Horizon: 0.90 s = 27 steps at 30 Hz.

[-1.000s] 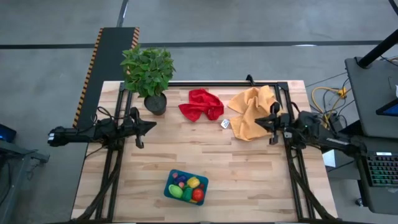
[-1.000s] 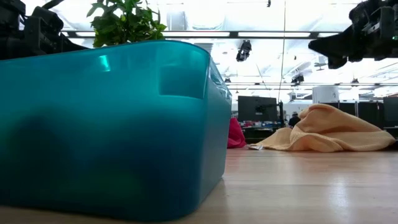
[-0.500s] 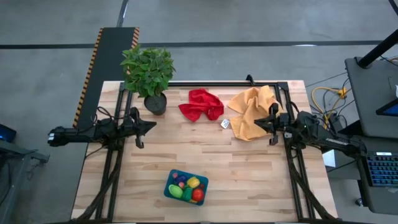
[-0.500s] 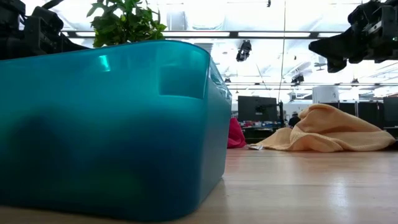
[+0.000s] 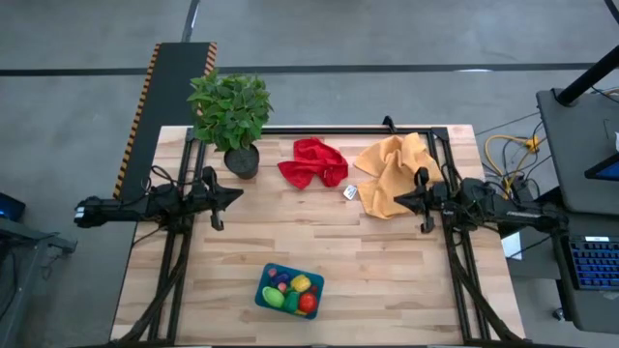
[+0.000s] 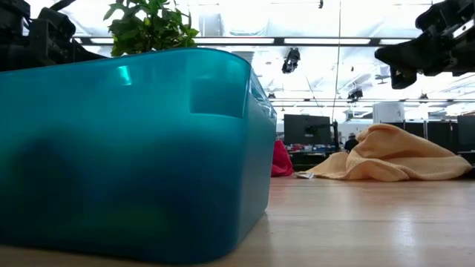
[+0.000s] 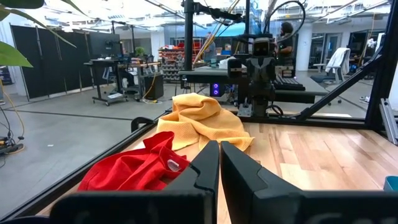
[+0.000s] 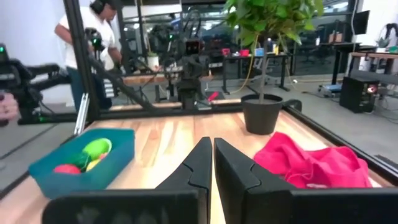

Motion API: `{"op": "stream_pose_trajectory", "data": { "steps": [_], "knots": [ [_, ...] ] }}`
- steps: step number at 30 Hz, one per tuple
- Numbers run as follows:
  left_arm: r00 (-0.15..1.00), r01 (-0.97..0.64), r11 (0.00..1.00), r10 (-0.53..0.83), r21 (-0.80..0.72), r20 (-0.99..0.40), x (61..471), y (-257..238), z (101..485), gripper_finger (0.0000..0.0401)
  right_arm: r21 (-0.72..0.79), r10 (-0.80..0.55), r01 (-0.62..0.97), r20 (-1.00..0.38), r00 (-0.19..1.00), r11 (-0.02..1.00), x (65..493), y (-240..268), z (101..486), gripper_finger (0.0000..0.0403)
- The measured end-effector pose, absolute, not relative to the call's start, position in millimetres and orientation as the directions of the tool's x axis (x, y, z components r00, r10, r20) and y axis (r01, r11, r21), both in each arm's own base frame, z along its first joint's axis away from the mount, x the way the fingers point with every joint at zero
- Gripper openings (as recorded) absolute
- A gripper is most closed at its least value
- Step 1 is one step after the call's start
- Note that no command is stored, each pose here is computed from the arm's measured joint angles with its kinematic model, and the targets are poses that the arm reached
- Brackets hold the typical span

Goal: Pick and placing Produce into tupperware
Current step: Return to Home Position

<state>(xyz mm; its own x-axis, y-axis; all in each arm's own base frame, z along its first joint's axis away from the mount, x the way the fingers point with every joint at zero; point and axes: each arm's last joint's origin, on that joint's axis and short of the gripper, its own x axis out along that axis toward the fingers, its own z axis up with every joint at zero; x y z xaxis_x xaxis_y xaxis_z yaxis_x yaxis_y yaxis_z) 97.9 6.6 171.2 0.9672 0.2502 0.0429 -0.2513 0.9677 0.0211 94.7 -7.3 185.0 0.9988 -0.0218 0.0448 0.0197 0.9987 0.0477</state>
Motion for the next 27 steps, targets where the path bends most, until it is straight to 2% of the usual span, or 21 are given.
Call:
{"op": "stream_pose_trajectory", "data": {
  "steps": [6, 18, 27],
  "knots": [
    [0.968, -0.248, 0.968, 0.247, 0.022, 0.042, 98, 7, 171, 0.0000, 0.002, -0.065, 0.065, 0.006, 0.998, 0.998, 98, -5, 171, 0.0009],
    [0.970, -0.242, 0.970, 0.241, 0.031, 0.032, 98, 6, 169, 0.0000, 0.017, -0.067, 0.068, -0.009, 0.998, 0.998, 98, -5, 167, 0.0009],
    [0.991, -0.130, 0.991, 0.130, 0.032, 0.018, 99, 3, 168, 0.0000, -0.008, -0.067, 0.067, -0.010, 0.998, 0.998, 98, -5, 167, 0.0009]
  ]
}}
